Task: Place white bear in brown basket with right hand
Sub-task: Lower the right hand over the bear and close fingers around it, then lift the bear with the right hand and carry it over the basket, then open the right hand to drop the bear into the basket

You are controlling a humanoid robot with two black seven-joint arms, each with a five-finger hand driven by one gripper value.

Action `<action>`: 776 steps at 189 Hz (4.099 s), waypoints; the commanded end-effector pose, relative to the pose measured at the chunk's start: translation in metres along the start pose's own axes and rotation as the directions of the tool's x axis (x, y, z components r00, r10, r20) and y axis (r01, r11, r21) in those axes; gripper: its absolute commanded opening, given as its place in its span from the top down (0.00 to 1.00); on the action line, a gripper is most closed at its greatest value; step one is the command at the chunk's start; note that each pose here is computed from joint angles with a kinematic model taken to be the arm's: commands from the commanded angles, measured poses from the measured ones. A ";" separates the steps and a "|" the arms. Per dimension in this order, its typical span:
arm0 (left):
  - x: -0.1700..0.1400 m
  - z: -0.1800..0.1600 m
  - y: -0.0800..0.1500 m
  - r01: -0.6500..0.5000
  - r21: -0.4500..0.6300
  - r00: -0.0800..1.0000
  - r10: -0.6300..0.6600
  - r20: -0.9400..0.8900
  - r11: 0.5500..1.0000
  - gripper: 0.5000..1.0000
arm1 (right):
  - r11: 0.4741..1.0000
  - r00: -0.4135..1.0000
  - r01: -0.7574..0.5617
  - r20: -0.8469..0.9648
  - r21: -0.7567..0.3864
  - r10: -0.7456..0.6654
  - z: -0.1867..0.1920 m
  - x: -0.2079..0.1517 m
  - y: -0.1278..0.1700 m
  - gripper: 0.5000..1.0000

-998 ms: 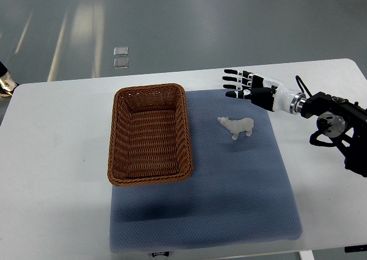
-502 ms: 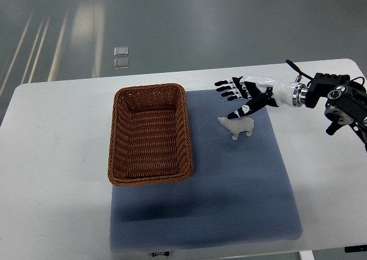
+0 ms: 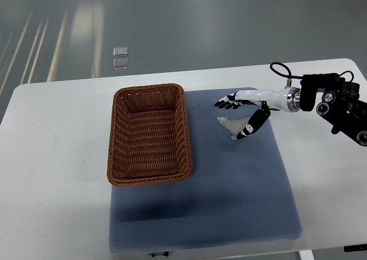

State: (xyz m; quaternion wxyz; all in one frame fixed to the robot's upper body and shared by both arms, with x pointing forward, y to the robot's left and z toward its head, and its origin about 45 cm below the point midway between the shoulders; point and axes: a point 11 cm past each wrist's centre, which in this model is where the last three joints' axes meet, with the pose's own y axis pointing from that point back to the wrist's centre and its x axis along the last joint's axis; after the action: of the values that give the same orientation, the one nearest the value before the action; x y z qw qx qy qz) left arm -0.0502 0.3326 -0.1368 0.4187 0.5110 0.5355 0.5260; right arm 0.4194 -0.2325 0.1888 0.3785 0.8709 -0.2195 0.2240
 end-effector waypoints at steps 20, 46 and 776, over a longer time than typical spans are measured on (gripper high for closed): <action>0.000 0.000 0.000 0.000 0.001 1.000 0.000 0.000 1.000 0.00 | 1.000 1.000 0.008 -0.019 -0.015 -0.009 0.003 -0.009 -0.005 0.15; 0.000 0.000 0.000 0.000 0.000 1.000 0.000 0.000 1.000 0.00 | 0.999 0.998 -0.034 -0.049 -0.038 0.032 0.009 -0.007 -0.005 0.15; 0.000 0.000 0.000 0.000 0.001 1.000 0.000 0.000 1.000 0.00 | 0.893 0.942 -0.250 0.305 0.374 0.136 -0.126 0.027 -0.069 0.14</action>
State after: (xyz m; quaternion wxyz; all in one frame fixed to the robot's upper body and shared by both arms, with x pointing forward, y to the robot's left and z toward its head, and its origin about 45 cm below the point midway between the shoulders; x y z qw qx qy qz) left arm -0.0503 0.3326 -0.1368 0.4186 0.5111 0.5356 0.5260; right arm 0.4379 -0.0754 0.2412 0.1580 0.9221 -0.2536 0.2459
